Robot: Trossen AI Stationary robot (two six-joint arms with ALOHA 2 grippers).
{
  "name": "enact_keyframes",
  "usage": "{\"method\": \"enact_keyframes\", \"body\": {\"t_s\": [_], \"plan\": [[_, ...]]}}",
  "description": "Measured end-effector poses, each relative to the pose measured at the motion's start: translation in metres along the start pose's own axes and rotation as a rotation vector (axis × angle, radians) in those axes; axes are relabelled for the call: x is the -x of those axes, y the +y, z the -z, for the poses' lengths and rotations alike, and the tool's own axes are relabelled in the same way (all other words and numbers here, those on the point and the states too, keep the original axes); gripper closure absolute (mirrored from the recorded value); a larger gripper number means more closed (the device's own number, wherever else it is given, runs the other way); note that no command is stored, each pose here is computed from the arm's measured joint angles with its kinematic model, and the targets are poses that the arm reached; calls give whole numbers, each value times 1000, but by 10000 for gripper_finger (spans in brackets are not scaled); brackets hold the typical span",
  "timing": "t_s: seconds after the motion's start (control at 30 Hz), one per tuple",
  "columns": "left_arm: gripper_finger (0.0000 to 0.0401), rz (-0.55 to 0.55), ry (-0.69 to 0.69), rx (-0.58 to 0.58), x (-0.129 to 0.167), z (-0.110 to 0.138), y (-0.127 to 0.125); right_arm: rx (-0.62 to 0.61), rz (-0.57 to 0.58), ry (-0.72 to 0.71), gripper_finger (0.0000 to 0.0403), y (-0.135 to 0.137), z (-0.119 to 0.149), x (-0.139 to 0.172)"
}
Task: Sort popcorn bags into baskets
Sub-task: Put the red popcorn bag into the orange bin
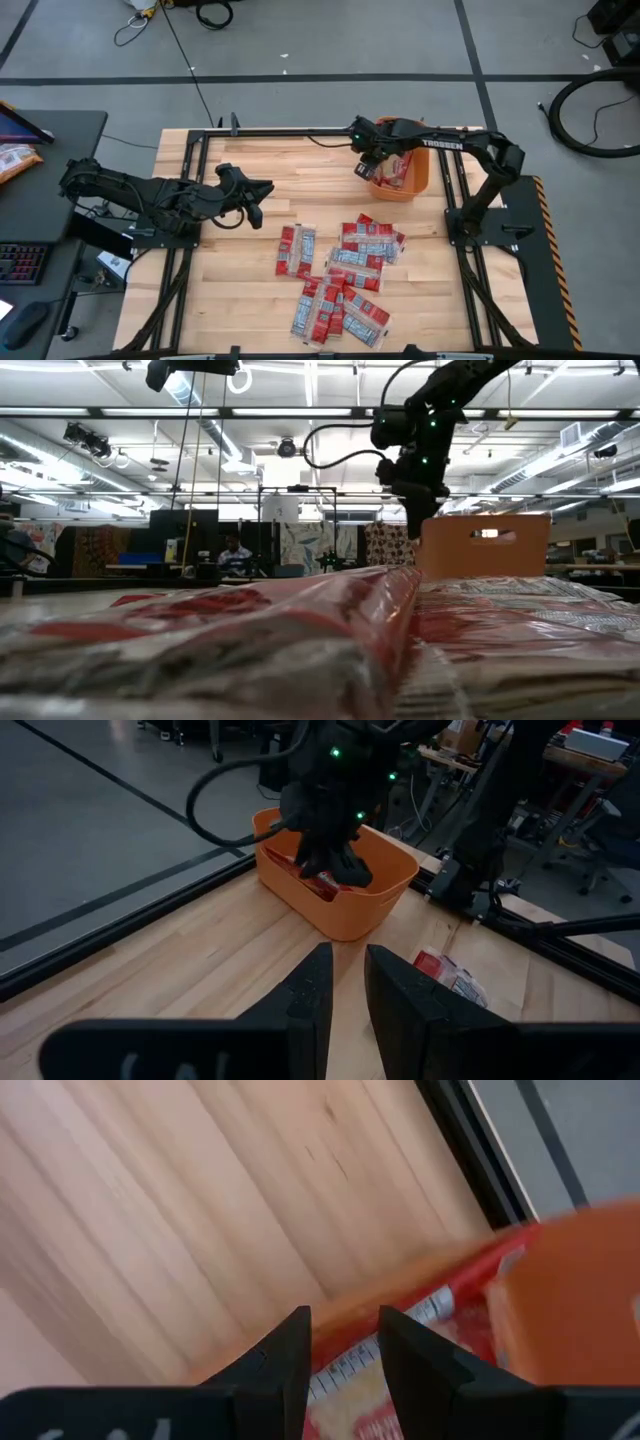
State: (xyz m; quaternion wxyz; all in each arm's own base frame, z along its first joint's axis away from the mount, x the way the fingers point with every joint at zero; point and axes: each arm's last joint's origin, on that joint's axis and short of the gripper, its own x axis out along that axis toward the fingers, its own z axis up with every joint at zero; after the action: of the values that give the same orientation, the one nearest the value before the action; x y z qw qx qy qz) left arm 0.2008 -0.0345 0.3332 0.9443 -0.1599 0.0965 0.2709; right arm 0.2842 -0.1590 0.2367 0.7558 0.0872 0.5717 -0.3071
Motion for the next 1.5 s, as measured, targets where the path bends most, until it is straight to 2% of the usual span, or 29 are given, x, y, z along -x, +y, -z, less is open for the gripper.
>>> {"method": "enact_keyframes", "body": {"t_s": [0.17,0.33,0.47,0.57,0.67,0.8,0.93,1.13,1.3,1.5], "plan": [[335,-4,8,-8,0,1,0,7,67,96,280,-5,13,9],[335,-9,15,-16,0,2,1,15,132,284,280,-15,31,10],[335,-9,15,-16,0,2,1,-11,141,409,280,-23,42,13],[335,-9,15,-16,0,2,1,-16,126,425,280,-25,45,17],[335,-9,15,-14,0,2,1,-36,92,367,280,-25,44,24],[335,-9,15,-11,0,2,1,-63,11,222,280,-20,39,41],[335,-9,15,-6,0,2,1,-58,-134,54,279,-13,34,61],[335,-9,15,-6,0,2,1,27,-365,-163,279,14,29,90],[335,-9,15,-6,0,2,1,172,-477,-217,279,51,31,101],[335,-10,16,-8,0,2,1,274,-552,-168,279,98,36,96]]}}
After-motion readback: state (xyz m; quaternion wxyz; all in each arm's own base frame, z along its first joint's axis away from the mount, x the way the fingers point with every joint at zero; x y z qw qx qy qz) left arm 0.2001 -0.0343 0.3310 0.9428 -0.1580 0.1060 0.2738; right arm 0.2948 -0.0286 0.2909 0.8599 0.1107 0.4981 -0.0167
